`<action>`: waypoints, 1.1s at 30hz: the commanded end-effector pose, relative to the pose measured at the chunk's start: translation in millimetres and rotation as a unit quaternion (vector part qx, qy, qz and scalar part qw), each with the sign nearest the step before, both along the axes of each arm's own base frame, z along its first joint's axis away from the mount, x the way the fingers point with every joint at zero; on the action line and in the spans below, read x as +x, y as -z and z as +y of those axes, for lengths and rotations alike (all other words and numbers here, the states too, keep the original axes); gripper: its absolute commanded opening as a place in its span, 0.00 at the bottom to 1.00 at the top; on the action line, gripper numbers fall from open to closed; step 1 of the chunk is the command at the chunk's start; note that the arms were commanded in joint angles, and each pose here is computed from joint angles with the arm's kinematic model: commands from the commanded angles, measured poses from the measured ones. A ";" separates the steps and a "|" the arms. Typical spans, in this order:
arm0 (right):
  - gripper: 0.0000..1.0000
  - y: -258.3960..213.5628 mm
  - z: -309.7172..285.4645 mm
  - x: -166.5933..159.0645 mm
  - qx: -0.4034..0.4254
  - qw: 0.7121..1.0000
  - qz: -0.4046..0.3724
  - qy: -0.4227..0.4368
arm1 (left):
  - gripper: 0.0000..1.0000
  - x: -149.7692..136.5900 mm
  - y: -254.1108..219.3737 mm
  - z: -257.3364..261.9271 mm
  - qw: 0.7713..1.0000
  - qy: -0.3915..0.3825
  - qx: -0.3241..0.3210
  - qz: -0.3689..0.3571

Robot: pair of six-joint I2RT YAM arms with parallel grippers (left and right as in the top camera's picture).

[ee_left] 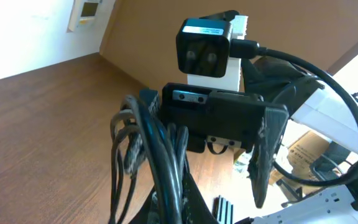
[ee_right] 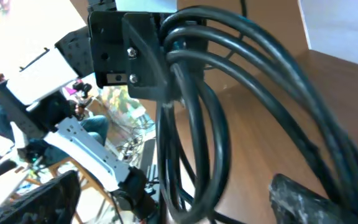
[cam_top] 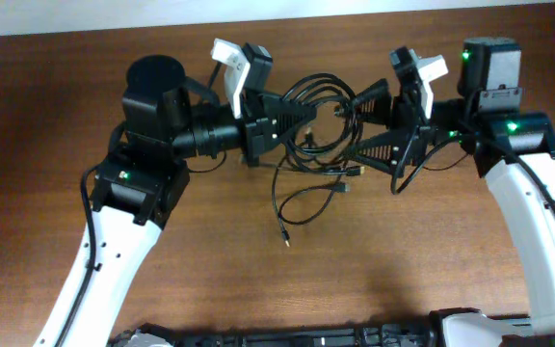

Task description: Untangle cables

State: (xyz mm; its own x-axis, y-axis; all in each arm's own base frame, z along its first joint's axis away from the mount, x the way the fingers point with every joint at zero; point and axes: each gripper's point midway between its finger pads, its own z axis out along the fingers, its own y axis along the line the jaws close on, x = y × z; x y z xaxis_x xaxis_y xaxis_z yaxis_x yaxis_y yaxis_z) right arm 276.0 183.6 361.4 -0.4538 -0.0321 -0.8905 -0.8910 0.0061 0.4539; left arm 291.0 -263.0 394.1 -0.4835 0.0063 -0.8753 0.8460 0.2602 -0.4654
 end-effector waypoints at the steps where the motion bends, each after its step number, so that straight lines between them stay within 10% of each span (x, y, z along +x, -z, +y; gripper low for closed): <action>1: 0.86 -1.3 6.9 -7.3 0.008 1.000 0.001 -0.021 | 0.00 -10.2 -18.3 -1.7 0.999 0.008 -0.007 -0.036; 5: 0.62 -1.6 13.5 -11.9 0.008 0.999 -0.001 -0.034 | 0.00 -15.5 -16.7 -9.0 0.999 0.021 -0.004 -0.046; 10: 0.04 -0.2 17.5 -13.2 0.004 0.999 -0.001 -0.036 | 0.00 -11.7 -5.0 -17.5 0.999 0.028 0.005 -0.036; 17: 0.04 2.2 16.6 -9.8 -0.003 1.000 -0.002 -0.027 | 0.18 10.1 1.5 -12.5 0.999 -0.029 0.020 -0.036; 33: 0.04 28.0 11.9 27.3 -0.082 0.991 0.063 0.083 | 0.14 45.1 7.5 22.0 0.993 -0.117 0.025 0.001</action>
